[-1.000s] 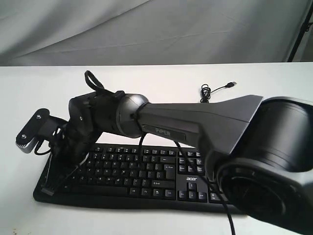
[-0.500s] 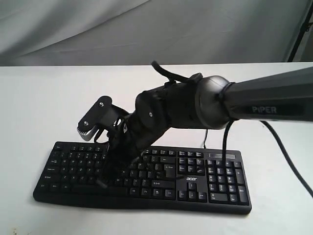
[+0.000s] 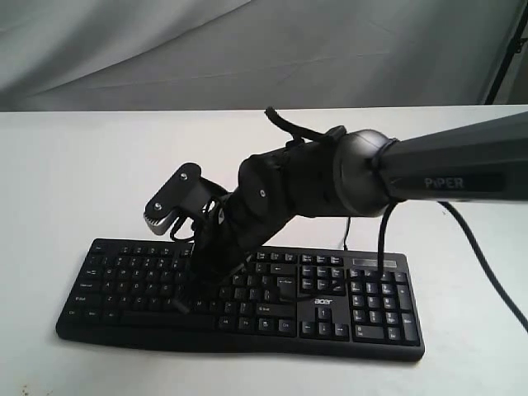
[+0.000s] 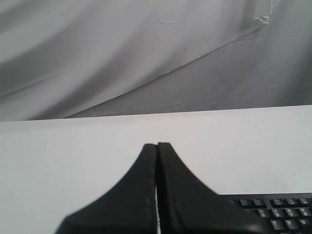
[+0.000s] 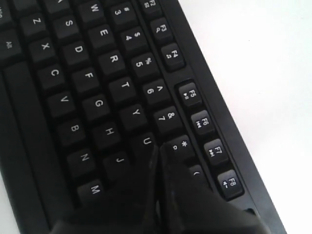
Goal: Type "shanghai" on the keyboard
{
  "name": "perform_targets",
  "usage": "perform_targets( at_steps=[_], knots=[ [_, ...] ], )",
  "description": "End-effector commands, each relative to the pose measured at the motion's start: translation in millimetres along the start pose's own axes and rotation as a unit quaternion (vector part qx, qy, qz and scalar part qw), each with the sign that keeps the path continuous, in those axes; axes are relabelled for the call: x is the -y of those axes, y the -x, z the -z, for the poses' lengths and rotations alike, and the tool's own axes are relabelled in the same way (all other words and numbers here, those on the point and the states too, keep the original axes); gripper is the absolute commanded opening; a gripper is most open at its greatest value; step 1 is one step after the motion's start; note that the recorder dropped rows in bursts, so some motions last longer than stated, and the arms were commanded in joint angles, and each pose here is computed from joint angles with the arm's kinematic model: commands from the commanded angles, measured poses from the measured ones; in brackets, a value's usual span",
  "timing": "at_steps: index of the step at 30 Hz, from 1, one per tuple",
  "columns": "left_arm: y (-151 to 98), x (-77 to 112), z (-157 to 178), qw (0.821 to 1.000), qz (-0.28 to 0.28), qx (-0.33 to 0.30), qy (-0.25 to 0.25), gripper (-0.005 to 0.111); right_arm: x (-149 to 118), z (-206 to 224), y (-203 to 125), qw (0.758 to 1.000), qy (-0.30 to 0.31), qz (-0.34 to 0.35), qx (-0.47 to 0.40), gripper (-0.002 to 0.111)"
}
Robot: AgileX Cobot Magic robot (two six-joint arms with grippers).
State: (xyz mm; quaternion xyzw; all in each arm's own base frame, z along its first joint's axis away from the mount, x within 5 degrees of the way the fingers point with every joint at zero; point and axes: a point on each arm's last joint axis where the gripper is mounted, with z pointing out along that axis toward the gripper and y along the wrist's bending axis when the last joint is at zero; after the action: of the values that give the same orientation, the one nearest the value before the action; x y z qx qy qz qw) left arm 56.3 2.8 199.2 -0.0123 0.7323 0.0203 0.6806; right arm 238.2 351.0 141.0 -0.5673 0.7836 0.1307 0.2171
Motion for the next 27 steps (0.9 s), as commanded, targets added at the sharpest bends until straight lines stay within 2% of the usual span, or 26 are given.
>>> perform_targets(
  at_steps=[1, 27],
  knots=[
    [0.1, 0.4, 0.1, 1.000, 0.001, 0.003, -0.003, 0.000, 2.1, -5.1, -3.1, 1.000, 0.003, -0.009, 0.000, 0.000],
    [0.1, 0.4, 0.1, 1.000, 0.001, 0.003, -0.003, 0.000, 4.7, -14.7, -8.3, 1.000, 0.002, -0.012, -0.008, 0.000]
  ],
)
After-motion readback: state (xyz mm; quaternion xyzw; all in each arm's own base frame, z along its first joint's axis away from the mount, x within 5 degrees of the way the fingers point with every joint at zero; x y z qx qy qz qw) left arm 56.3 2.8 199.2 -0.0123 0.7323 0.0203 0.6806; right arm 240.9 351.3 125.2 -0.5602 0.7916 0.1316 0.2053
